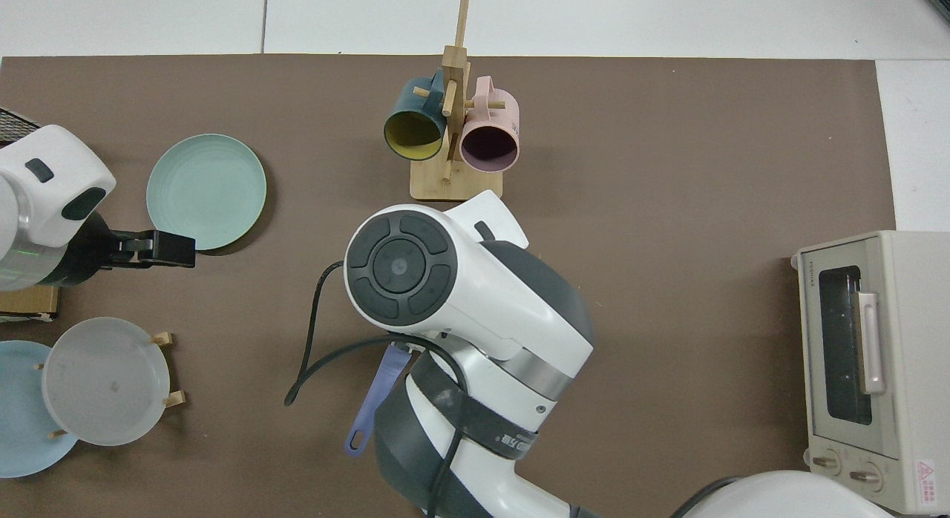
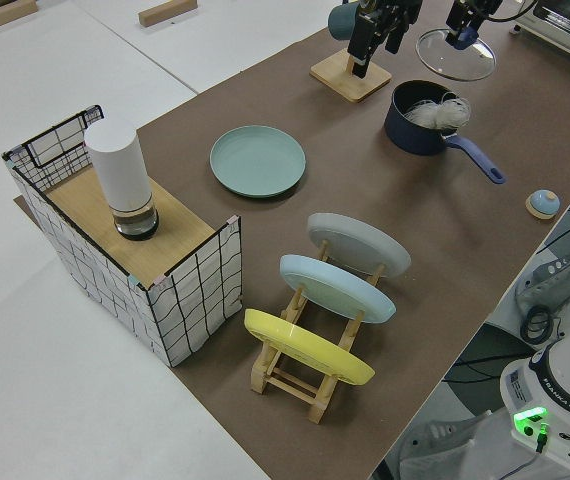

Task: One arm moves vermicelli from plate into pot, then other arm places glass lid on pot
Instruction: 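Lower the glass lid onto the saucepan with the right gripper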

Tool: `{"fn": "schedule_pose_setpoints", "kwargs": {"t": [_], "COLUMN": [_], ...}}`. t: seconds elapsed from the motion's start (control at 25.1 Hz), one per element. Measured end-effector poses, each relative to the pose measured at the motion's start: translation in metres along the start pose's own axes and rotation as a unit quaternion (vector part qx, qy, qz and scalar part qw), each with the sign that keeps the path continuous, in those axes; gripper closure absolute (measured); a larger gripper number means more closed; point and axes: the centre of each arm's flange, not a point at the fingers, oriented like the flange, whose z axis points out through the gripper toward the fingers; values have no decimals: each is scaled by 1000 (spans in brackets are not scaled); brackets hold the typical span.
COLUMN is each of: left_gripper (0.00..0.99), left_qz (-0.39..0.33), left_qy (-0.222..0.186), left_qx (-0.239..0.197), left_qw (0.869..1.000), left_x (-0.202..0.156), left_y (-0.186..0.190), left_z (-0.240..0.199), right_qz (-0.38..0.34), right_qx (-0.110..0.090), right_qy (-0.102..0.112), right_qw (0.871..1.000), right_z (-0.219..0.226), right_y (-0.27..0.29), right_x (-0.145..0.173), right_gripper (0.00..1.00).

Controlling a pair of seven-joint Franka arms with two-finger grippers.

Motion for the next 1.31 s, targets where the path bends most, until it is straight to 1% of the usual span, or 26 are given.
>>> {"fn": "schedule_pose_setpoints", "kwargs": {"t": [0.12,0.2,0.36,0.44,0.64,0.8,1.12,1.31], "left_gripper": [0,0,0,0,0,0,0,0], "left_qz": [12,21,35,36,32,31,32,32], "left_qy": [0,-1,-1,0,0,0,0,0], "left_qx": [0,0,0,0,0,0,0,0], "left_qw": [1000,1000,999,999,999,1000,999,999], "left_x": [0,-1,-1,-1,-1,-1,-1,-1], "left_y": [2,7,8,8,4,2,4,4], "left_z": [0,0,0,0,0,0,0,0], "right_qz": [5,6,4,-1,-6,-5,-2,-3], "right_qx": [2,5,6,5,12,18,44,60], "right_qy": [-5,-1,3,5,15,23,37,53], "right_qw": [1000,1000,1000,1000,1000,1000,998,997], "right_z": [4,7,27,38,55,54,59,72], "right_y": [-13,-19,-28,-32,-34,-31,-27,-21], "right_x": [-15,-22,-39,-48,-66,-67,-58,-49], "right_gripper": [339,339,339,339,339,339,339,339]}}
